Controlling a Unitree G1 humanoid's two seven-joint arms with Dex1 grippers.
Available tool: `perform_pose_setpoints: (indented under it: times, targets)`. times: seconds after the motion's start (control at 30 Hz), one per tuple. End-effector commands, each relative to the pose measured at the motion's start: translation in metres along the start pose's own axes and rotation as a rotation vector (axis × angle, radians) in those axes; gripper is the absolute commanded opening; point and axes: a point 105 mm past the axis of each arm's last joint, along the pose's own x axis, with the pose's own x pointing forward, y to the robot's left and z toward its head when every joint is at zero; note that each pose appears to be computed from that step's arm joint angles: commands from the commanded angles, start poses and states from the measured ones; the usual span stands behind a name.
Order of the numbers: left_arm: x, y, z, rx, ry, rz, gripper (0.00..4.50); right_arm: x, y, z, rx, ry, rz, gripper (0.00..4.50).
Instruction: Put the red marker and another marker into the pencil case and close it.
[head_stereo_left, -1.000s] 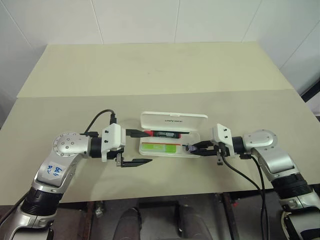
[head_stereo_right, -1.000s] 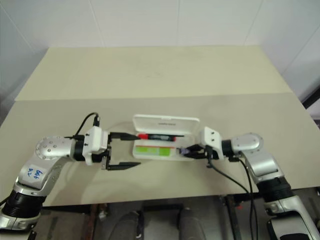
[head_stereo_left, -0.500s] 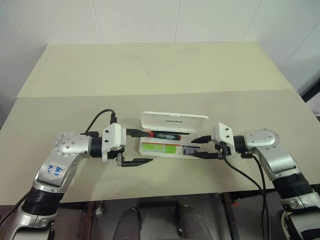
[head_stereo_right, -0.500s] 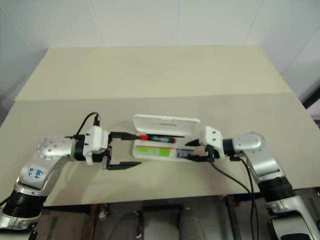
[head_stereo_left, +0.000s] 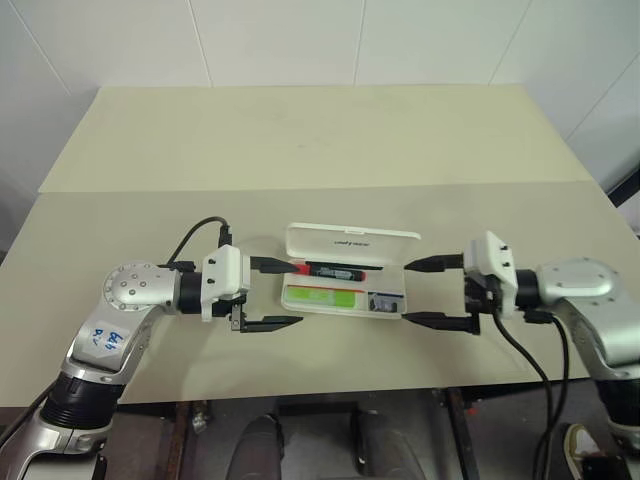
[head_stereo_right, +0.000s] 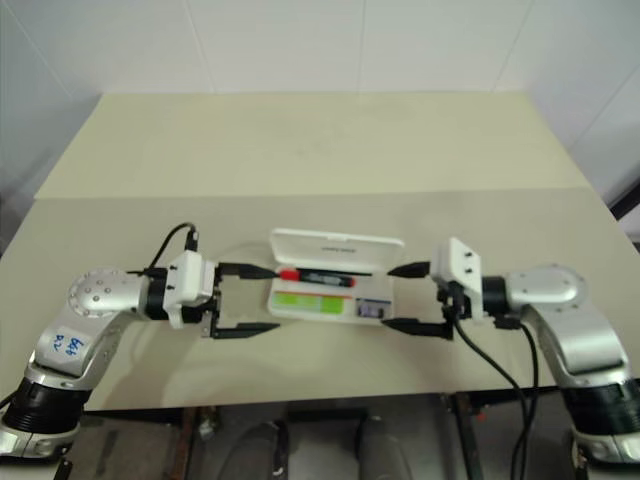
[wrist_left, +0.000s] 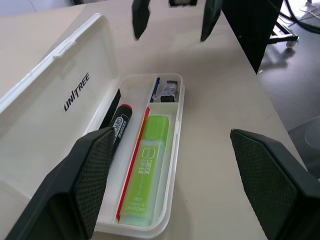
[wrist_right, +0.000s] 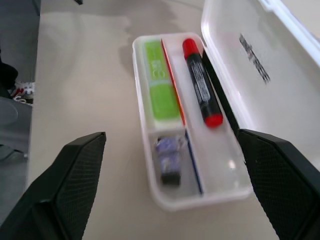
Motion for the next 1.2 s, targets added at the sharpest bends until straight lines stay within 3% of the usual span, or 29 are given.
perform_pose_setpoints:
  times: [0.03,0.33,0.73,0.97,1.2]
  targets:
    - [-0.007,0.002,0.007,0.021,-0.02,0.023,3.95,-0.018,0.004,0.014,-0.017,-0.013,-0.064,4.46]
    - [-0.015,0.013,0.013,-0.008,-0.073,0.07,3.95,-0.043,-0.003,0.022,-0.041,-0.096,-0.295,4.46]
    - [-0.032,0.013,0.007,-0.035,-0.073,0.079,0.04,-0.027,0.003,0.02,-0.052,-0.105,-0.257,4.5]
    - [-0.049,0.031,0.004,-0.08,-0.097,0.255,0.04,-0.026,0.001,0.016,-0.051,-0.101,-0.262,4.5]
    - [-0.067,0.065,-0.018,-0.084,0.02,0.472,0.04,-0.026,0.0,0.016,-0.049,-0.105,-0.275,4.5]
